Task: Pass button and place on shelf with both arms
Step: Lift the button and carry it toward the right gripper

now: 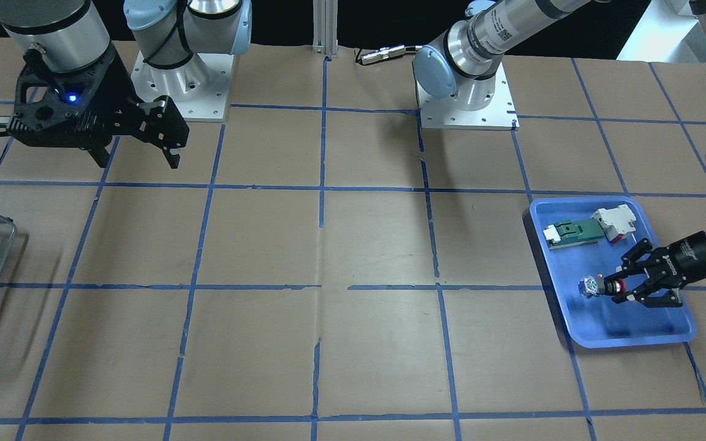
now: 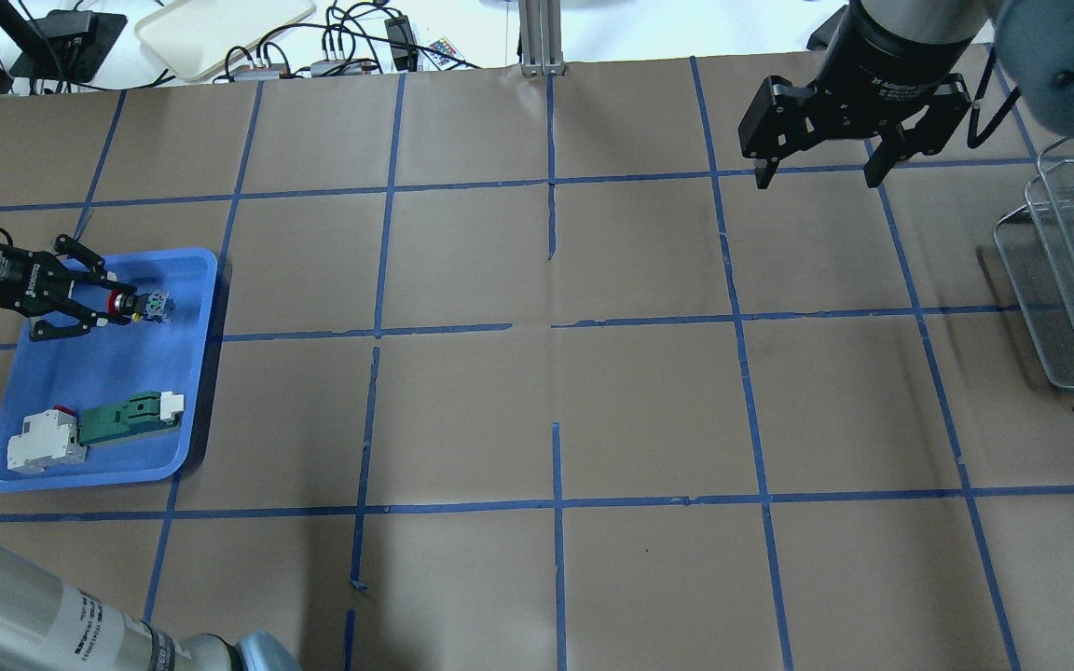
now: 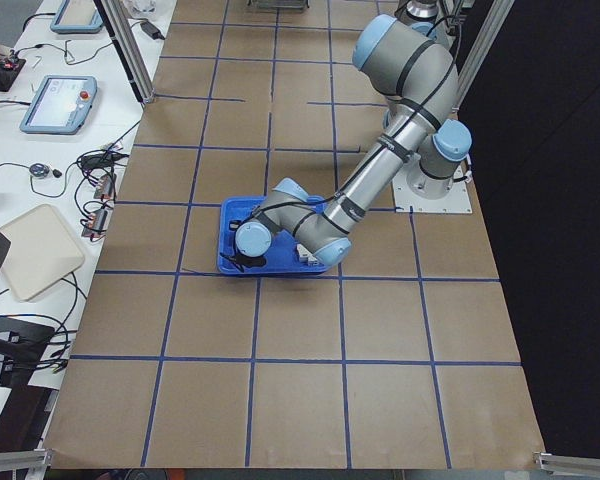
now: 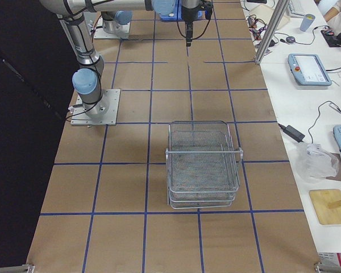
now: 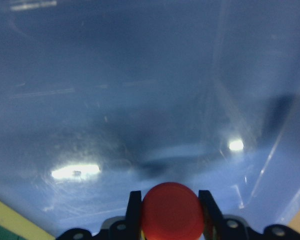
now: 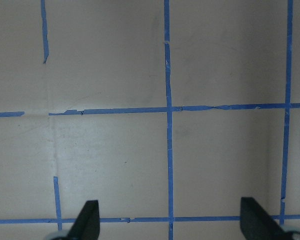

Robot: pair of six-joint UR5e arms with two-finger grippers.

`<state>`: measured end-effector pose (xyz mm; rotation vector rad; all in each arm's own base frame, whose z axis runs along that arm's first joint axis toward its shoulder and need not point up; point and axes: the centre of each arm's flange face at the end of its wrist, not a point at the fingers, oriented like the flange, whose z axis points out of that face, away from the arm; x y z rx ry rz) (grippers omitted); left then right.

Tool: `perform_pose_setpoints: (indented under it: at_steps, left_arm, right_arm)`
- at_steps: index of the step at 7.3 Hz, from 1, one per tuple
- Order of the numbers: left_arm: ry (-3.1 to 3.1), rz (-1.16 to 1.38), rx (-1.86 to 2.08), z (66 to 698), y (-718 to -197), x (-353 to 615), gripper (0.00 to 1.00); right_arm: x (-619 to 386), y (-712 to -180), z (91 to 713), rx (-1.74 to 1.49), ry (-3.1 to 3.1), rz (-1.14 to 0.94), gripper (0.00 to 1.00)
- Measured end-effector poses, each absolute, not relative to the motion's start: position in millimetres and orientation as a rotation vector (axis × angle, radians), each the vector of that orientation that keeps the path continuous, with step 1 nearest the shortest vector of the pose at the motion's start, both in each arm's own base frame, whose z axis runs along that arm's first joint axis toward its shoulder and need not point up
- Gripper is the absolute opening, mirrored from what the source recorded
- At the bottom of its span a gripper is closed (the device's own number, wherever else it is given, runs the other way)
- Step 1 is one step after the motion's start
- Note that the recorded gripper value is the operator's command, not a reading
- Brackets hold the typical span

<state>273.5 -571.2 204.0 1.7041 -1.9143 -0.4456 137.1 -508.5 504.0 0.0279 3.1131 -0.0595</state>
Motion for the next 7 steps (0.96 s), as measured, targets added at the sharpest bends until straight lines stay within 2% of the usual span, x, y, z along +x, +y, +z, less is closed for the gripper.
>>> perform_pose_setpoints:
  at_steps: [4, 7]
  left_arm:
    - [-1.875, -0.490, 1.699, 305.7, -605.1, 116.4, 0.00]
    - [-1.804, -0.609, 1.749, 364.8, -601.5, -39.6, 0.00]
  right_arm:
    - [137.9, -507.9, 504.6, -0.014, 3.099, -0.058, 1.00]
    - [134.7, -509.5, 504.5, -0.324, 3.083, -0.066, 1.00]
